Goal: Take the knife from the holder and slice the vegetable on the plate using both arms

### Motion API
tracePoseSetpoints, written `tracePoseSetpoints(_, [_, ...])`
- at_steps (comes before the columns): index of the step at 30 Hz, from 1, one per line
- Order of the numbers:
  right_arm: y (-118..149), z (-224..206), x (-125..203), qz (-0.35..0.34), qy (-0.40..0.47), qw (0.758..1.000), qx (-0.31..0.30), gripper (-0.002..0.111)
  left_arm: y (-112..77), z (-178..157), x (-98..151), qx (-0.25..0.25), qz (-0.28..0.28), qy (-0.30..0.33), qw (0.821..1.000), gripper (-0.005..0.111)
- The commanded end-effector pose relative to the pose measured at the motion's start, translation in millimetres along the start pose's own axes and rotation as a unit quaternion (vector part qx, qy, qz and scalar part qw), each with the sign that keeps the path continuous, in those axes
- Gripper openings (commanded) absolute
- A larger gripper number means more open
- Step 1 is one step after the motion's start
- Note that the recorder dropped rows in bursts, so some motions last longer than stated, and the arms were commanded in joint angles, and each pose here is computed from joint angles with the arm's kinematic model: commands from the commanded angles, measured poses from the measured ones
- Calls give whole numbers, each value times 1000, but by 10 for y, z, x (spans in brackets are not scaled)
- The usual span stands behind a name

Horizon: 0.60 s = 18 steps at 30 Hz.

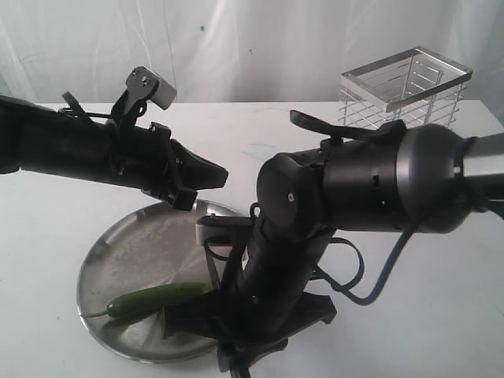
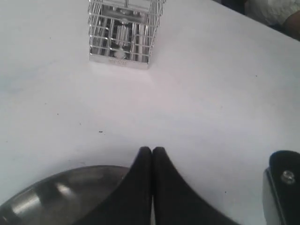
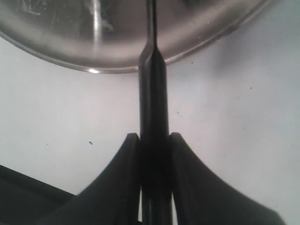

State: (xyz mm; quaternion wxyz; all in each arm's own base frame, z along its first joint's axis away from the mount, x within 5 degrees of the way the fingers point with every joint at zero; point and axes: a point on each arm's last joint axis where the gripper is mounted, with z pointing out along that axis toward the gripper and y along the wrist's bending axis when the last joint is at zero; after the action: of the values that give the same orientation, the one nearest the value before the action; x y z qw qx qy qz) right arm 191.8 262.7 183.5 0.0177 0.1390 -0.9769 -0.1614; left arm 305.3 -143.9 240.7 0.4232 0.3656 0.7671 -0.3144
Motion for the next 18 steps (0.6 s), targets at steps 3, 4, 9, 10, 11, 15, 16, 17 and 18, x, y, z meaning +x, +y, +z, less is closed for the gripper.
tracePoseSetpoints(3, [124, 70, 86, -22, 2, 1000, -8, 0, 20, 63, 66, 12, 2, -4, 1000, 0])
tracePoseSetpoints(4, [129, 86, 86, -22, 2, 1000, -8, 0, 19, 72, 86, 16, 2, 0, 1000, 0])
tracePoseSetpoints(9, [130, 118, 53, -8, -14, 1000, -5, 0, 29, 125, 229, 22, -10, 21, 999, 0])
tracePoseSetpoints(10, [137, 120, 50, -8, -17, 1000, -7, 0, 30, 135, 254, 23, -13, 24, 999, 0])
tracePoseSetpoints(11, [137, 120, 50, -7, -17, 1000, -7, 0, 40, 145, 275, 21, -15, 28, 999, 0])
tracePoseSetpoints(15, [125, 119, 40, 2, -22, 1000, 0, 0, 54, 170, 316, 22, -19, 34, 999, 0])
tracePoseSetpoints(16, [114, 119, 36, 7, -25, 1000, 6, 0, 56, 175, 321, 22, -20, 35, 999, 0])
tracePoseSetpoints(17, [101, 118, 29, 11, -28, 999, 13, 0, 59, 178, 326, 22, -20, 36, 999, 0])
tracePoseSetpoints(18, [91, 118, 25, 15, -31, 999, 18, 0, 59, 178, 326, 22, -20, 36, 999, 0])
